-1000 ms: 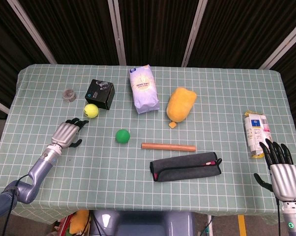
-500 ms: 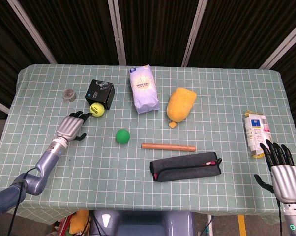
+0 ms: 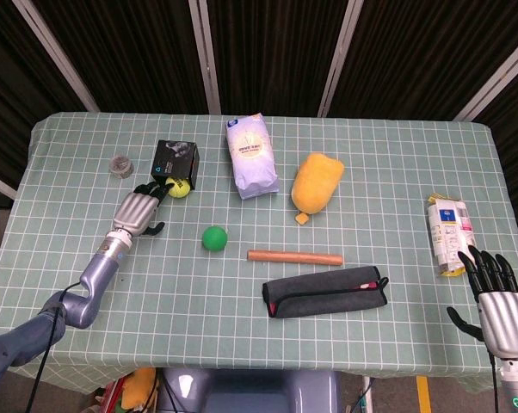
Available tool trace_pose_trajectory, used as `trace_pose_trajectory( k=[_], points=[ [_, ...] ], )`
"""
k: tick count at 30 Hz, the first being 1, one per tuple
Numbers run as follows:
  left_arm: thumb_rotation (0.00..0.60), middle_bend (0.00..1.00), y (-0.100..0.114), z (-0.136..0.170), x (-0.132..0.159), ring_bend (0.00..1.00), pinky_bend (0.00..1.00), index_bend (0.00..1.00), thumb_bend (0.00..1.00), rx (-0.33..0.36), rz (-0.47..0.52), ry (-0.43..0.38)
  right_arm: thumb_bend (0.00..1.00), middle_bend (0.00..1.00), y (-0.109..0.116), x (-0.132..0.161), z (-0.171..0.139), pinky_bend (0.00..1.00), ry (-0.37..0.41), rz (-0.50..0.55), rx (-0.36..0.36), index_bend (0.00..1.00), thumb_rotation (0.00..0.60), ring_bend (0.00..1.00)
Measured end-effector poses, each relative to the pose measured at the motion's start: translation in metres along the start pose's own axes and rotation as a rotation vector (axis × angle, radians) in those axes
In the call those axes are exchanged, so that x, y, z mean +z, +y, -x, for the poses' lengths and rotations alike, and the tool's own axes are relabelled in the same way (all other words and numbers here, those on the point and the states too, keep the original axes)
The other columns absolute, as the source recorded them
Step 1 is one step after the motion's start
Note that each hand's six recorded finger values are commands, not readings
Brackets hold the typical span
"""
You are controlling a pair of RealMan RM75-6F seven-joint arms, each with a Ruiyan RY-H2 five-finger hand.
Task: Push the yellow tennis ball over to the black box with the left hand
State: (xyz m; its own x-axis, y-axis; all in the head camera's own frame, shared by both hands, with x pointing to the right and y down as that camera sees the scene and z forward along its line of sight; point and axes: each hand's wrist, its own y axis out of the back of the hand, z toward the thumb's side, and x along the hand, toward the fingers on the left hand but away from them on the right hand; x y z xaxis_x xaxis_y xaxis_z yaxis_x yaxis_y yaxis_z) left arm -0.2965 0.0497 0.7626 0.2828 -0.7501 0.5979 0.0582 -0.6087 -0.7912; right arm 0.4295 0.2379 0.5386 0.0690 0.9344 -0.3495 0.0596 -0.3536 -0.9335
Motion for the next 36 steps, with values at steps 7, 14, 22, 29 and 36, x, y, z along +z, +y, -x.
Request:
trace_pose_trajectory(
  k=[7, 14, 22, 29, 36],
  points=[
    [0.6, 0.31, -0.005, -0.003, 0.0, 0.21, 0.14, 0.05, 0.31, -0.017, -0.017, 0.022, 0.27, 0.0, -0.001, 0.002, -0.001, 0.0, 0.007, -0.006, -0.001, 0.0, 0.6, 0.0],
    [0.6, 0.3, -0.005, -0.004, 0.003, 0.24, 0.14, 0.05, 0.31, -0.003, -0.041, 0.024, 0.27, 0.0, -0.001, 0.003, -0.002, 0.0, 0.005, -0.005, -0.002, 0.0, 0.6, 0.0],
    [0.6, 0.27, -0.006, -0.007, 0.004, 0.13, 0.12, 0.03, 0.3, 0.009, -0.077, 0.049, 0.27, 0.0, 0.001, 0.002, -0.003, 0.0, 0.009, 0.005, -0.005, 0.0, 0.6, 0.0],
    [0.6, 0.03, -0.004, -0.013, 0.003, 0.0, 0.03, 0.0, 0.29, 0.003, -0.082, 0.093, 0.27, 0.0, 0.003, 0.004, -0.005, 0.0, 0.021, 0.009, -0.01, 0.0, 0.6, 0.0],
    [0.6, 0.0, -0.002, -0.017, 0.0, 0.0, 0.0, 0.0, 0.29, 0.016, -0.121, 0.143, 0.27, 0.0, 0.008, 0.002, -0.009, 0.0, 0.021, 0.021, -0.027, 0.0, 0.6, 0.0]
  ],
)
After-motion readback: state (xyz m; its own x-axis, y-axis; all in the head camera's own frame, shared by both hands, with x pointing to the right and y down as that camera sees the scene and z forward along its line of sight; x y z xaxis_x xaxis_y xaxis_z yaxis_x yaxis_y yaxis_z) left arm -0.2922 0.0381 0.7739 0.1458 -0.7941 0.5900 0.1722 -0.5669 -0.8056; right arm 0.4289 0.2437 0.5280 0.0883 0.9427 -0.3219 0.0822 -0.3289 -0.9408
